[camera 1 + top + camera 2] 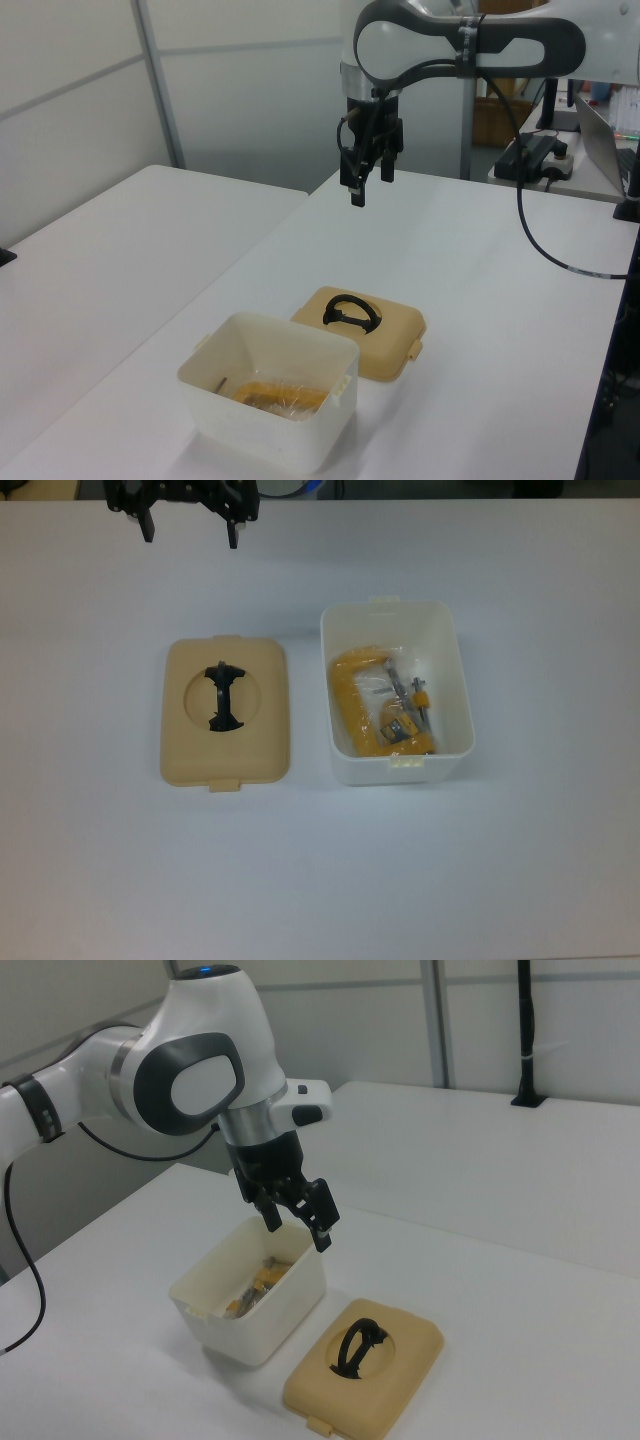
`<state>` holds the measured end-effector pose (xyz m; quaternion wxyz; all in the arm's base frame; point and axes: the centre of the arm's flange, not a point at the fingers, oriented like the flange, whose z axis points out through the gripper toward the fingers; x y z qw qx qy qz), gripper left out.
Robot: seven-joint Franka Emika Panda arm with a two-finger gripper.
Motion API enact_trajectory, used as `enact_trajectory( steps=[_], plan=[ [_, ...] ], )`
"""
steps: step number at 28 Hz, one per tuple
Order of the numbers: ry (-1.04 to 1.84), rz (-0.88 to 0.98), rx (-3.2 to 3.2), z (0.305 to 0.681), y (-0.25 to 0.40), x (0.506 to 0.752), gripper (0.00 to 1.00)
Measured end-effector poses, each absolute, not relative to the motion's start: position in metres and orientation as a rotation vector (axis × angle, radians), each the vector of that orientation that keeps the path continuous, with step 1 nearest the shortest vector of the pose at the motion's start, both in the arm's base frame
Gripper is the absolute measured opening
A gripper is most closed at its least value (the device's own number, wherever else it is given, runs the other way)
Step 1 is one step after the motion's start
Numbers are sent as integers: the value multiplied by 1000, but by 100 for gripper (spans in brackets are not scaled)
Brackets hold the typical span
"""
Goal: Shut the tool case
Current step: 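Move the open gripper toward the beige lid's black handle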
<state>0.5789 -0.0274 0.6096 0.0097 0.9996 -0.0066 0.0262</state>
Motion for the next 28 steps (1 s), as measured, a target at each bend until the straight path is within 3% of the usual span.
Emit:
enact_trajectory(
  steps=[14, 28],
  plan=[
    [19, 64, 3121, 597, -28, 586, 100],
    [17, 55, 3120, 548, -30, 607, 100]
  ],
)
